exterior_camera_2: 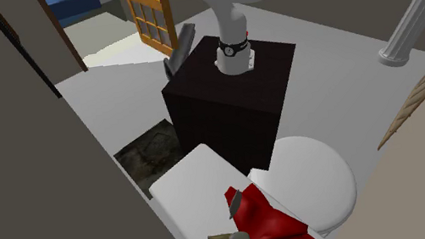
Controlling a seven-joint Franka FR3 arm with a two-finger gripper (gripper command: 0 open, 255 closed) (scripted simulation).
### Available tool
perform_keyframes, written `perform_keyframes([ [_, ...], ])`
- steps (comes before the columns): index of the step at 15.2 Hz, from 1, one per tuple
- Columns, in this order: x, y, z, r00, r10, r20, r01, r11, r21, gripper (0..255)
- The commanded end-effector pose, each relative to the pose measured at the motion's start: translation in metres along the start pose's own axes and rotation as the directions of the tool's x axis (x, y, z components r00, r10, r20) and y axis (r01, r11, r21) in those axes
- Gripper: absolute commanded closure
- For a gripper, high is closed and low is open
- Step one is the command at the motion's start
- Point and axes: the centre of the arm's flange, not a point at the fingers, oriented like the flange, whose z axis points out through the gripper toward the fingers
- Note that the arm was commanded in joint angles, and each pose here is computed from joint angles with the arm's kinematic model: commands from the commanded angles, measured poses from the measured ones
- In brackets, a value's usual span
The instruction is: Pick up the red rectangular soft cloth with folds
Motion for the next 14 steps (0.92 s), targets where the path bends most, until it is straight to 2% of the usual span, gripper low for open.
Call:
perform_keyframes([
  [1, 0.000, 0.000, 0.000, 1.000, 0.000, 0.000, 0.000, 1.000, 0.000, 0],
  [4, 0.036, -0.006, 0.014, 0.996, -0.084, -0.003, 0.084, 0.996, -0.017, 0],
  [7, 0.072, -0.015, 0.028, 0.986, -0.167, -0.004, 0.167, 0.985, -0.033, 0],
  [10, 0.107, -0.026, 0.041, 0.969, -0.249, -0.004, 0.248, 0.967, -0.050, 0],
  [14, 0.152, -0.046, 0.060, 0.935, -0.355, -0.001, 0.354, 0.932, -0.072, 0],
])
